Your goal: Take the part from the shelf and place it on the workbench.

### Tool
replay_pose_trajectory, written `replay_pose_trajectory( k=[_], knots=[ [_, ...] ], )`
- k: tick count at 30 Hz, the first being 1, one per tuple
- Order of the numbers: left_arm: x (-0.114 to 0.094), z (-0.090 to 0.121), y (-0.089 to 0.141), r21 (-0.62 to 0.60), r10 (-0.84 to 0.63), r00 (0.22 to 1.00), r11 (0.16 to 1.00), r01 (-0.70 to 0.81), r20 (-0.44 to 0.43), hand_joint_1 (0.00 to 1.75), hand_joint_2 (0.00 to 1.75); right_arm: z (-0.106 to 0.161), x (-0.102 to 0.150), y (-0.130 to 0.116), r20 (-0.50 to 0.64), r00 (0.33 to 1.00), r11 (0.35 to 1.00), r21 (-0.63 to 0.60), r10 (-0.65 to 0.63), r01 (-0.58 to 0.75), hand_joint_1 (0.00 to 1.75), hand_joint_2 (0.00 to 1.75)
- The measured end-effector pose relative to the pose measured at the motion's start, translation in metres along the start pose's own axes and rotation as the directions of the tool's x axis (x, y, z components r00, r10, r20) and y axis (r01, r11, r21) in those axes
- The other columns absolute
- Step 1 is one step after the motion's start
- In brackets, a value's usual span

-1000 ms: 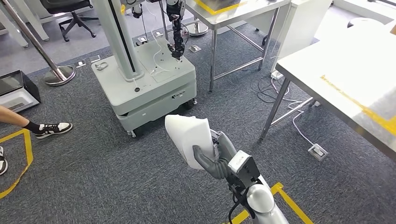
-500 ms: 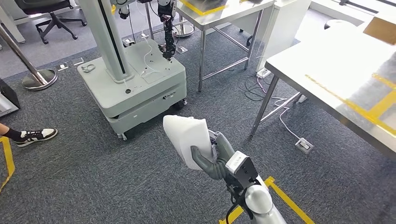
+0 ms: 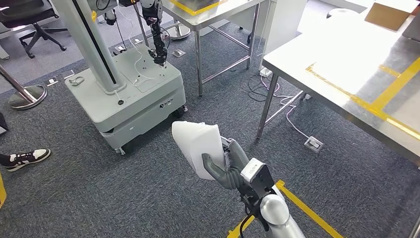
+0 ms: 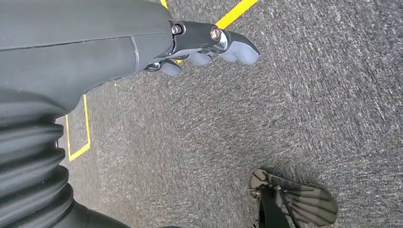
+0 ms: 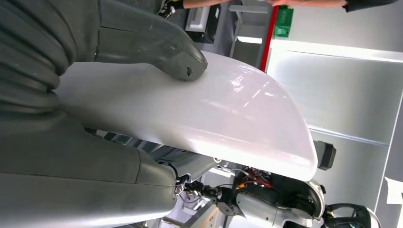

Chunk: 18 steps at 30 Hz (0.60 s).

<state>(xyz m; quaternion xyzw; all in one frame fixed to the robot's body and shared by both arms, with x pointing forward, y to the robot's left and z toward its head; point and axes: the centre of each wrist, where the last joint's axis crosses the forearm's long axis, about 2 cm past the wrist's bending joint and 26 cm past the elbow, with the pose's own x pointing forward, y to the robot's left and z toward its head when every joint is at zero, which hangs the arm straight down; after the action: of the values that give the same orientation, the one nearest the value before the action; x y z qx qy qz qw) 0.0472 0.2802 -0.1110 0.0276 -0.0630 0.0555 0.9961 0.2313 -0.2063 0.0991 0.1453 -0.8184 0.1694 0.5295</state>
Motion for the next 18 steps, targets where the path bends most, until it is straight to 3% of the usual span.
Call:
replay_pose_trajectory(
  k=[18],
  knots=[
    [-0.0024, -0.0001, 0.0021, 0.011, -0.002, 1.0, 1.0, 0.002, -0.01, 0.0, 1.75, 0.0022, -0.0009, 0.0001, -0.011, 1.0, 1.0, -0.002, -0.006, 0.006, 1.75, 1.75]
  ],
)
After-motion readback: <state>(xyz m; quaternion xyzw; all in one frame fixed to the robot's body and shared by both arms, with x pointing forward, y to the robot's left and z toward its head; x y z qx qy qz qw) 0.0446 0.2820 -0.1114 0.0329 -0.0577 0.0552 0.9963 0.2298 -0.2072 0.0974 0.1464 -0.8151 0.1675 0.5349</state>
